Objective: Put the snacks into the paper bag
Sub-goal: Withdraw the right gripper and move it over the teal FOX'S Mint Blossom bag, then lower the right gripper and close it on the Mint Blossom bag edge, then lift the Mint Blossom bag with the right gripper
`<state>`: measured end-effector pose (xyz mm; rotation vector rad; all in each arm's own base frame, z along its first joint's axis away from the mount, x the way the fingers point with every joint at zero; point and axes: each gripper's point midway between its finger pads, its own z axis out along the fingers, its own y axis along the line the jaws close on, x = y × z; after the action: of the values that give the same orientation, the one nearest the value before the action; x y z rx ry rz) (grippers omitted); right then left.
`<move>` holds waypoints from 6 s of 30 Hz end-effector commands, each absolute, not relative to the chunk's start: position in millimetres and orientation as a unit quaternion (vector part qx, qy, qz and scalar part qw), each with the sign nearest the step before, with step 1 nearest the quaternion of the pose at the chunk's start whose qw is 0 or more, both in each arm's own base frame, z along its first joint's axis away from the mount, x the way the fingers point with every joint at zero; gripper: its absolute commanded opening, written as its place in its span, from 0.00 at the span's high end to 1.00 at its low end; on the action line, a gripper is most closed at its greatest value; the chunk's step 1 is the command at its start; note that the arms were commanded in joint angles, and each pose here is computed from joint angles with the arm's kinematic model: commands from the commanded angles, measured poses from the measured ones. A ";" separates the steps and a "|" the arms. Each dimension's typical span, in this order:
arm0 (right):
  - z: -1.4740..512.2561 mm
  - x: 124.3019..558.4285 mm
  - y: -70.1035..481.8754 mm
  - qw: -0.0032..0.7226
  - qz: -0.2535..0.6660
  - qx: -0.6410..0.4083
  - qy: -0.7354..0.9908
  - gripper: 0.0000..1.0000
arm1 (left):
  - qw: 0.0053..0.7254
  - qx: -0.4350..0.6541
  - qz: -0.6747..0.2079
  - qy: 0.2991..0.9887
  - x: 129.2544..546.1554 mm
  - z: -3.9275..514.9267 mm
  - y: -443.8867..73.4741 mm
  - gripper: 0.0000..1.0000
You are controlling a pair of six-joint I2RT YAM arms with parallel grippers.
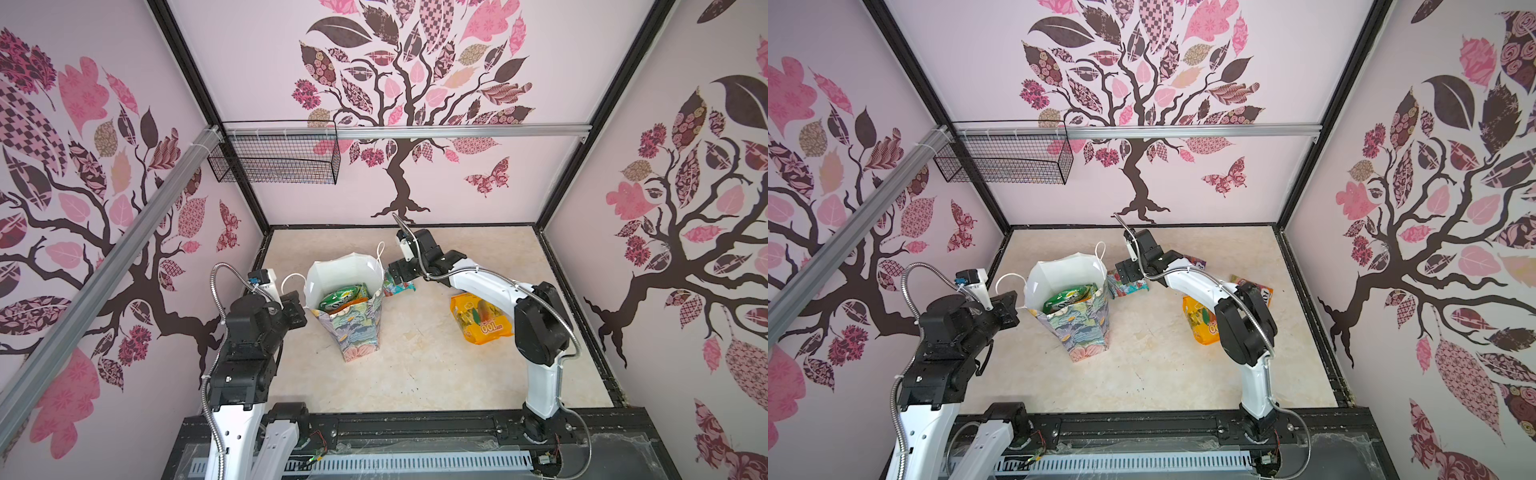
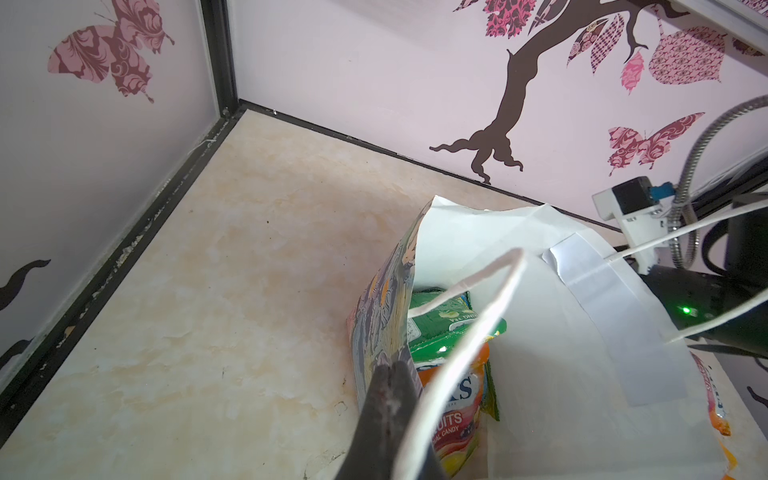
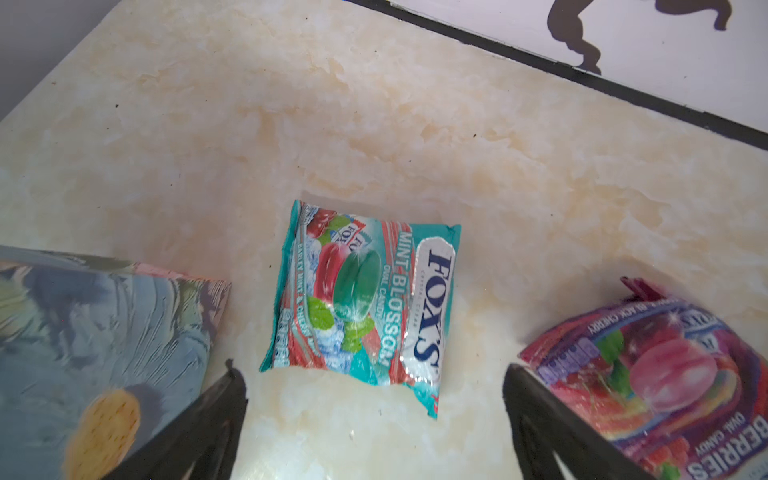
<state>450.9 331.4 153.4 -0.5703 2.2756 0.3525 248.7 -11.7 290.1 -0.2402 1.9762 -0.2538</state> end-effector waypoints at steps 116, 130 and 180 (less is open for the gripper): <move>67.0 225.8 271.5 0.310 0.021 -0.273 0.910 0.25 | 0.547 -0.101 -0.106 0.824 249.5 298.3 -10.7 0.94; 38.5 228.9 281.8 0.297 -0.015 -0.272 0.915 0.36 | 0.548 -0.102 -0.106 0.823 249.1 298.8 -10.5 0.94; 88.9 234.7 242.6 0.363 -0.037 -0.204 0.908 1.00 | 0.552 -0.101 -0.107 0.821 248.1 300.7 -10.5 0.94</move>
<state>227.0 247.8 58.4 -0.5540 2.4186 -0.0667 248.6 -12.1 290.6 -0.2413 1.9744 -0.2576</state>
